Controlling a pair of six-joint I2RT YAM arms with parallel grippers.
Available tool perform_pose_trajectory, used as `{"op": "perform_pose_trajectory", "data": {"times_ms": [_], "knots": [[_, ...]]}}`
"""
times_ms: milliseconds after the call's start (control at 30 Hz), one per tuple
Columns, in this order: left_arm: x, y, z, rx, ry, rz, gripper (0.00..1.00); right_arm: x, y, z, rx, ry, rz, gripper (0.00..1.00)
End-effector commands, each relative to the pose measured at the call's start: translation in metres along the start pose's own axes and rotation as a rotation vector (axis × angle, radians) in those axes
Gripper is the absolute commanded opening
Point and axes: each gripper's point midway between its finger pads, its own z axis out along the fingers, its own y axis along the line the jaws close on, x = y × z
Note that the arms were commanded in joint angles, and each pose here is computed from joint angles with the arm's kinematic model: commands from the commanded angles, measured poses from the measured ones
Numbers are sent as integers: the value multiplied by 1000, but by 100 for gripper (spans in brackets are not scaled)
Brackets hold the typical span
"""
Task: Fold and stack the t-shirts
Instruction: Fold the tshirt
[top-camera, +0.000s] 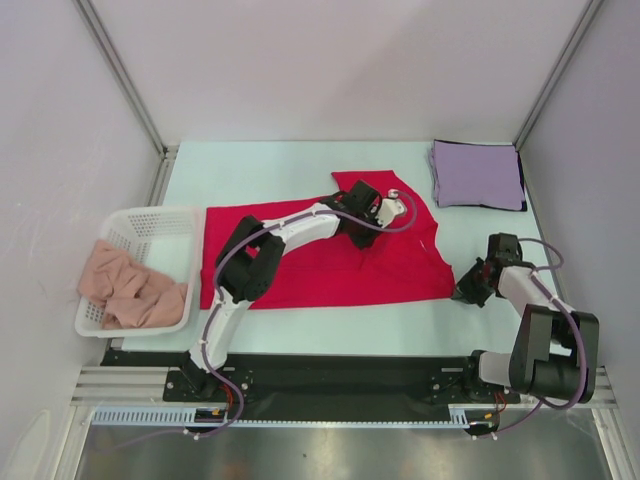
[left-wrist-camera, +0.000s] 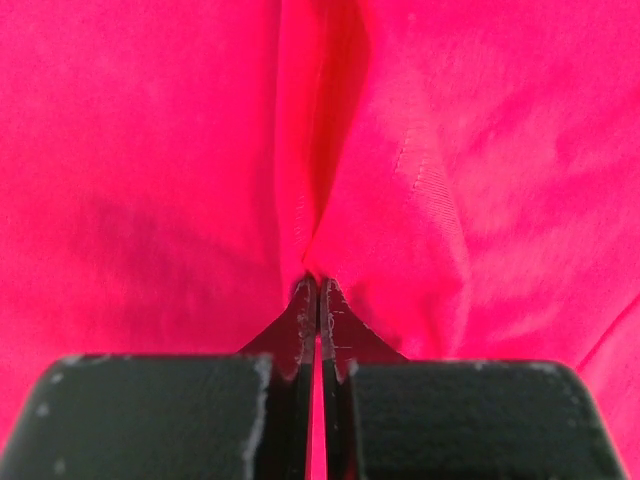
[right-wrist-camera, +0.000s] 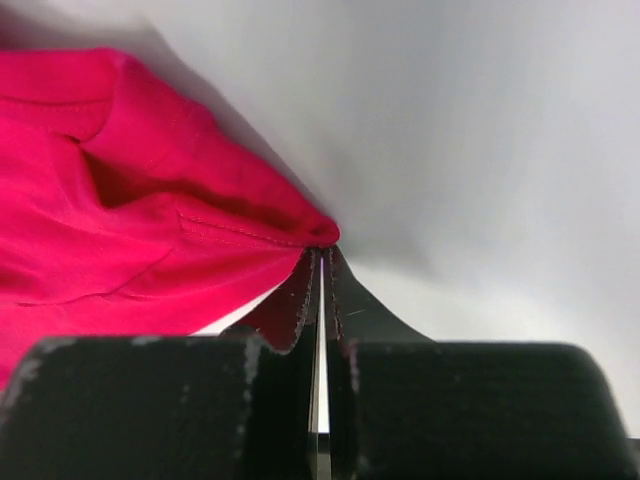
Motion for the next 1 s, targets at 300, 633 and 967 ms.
{"op": "perform_pose_trajectory", "data": {"times_ms": [300,633,967], "knots": [[-9,37,-29,-78,-46,-70,15,-8,-17,-20,-14,-82,129,0],[-48,32,-108,-105,-98,37,63,-8,-16,-34,-20,-97,158,34],[142,-26,-198,-97,266,219,56,-8,-9,-26,-77,-108,140,48]]}}
